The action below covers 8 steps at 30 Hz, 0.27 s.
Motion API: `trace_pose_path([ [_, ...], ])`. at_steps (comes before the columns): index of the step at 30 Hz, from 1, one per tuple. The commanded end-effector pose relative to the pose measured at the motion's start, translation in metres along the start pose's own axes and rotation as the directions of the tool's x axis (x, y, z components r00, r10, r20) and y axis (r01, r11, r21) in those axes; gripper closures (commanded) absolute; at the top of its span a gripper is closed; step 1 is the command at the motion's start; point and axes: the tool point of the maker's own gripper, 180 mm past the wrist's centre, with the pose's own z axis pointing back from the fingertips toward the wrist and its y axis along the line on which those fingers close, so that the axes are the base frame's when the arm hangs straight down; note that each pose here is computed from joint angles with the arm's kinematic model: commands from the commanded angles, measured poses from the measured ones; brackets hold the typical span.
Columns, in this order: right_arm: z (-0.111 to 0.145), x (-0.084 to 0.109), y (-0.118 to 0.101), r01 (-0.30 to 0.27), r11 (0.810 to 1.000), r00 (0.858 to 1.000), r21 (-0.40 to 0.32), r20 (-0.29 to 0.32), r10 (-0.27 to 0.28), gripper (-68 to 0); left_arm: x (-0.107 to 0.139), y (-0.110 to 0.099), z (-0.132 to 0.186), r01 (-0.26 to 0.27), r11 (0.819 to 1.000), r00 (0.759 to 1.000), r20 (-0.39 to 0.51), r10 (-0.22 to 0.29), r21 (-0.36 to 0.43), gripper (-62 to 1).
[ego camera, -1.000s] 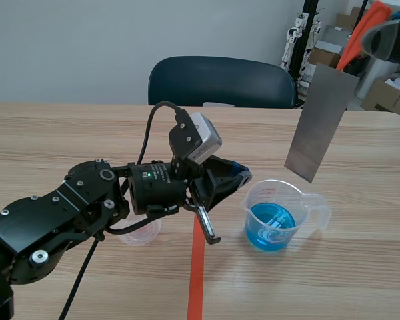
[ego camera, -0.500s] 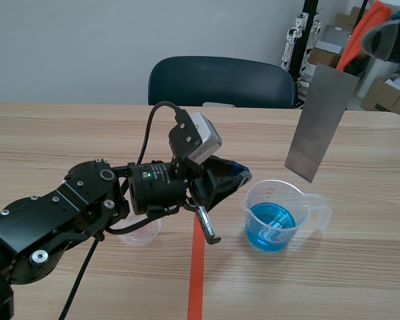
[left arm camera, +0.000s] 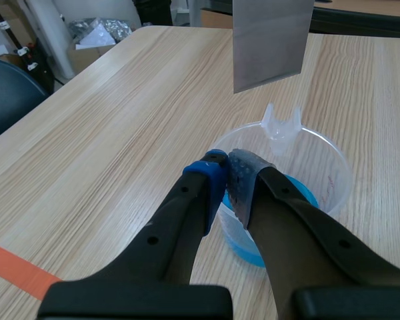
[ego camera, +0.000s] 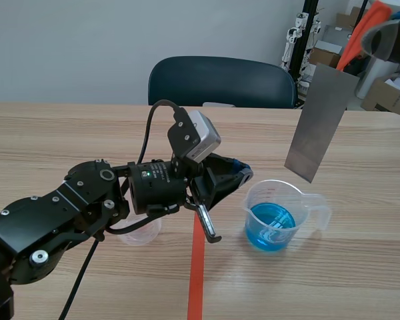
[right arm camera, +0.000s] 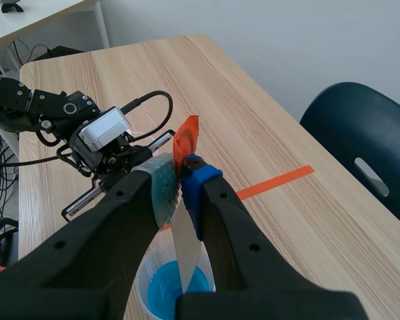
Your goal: Do the redox reaction experiment. raise the plate out of the solution
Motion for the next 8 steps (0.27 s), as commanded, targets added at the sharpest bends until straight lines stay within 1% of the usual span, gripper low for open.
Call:
trace_pose_path([
  [1,0.0013,0.0192,-0.0024,-0.02,1.0,0.999,0.001,0.049,0.02,-0.2,0.0127,0.0072,-0.0021,0.016,1.0,0.999,0.037,-0.016,0.016,-4.0],
  [8,0.0012,0.0193,-0.0024,-0.02,1.0,0.999,0.001,0.049,0.02,-0.3,0.0121,0.0071,-0.0019,0.018,1.0,0.999,0.034,-0.019,0.015,-4.0],
])
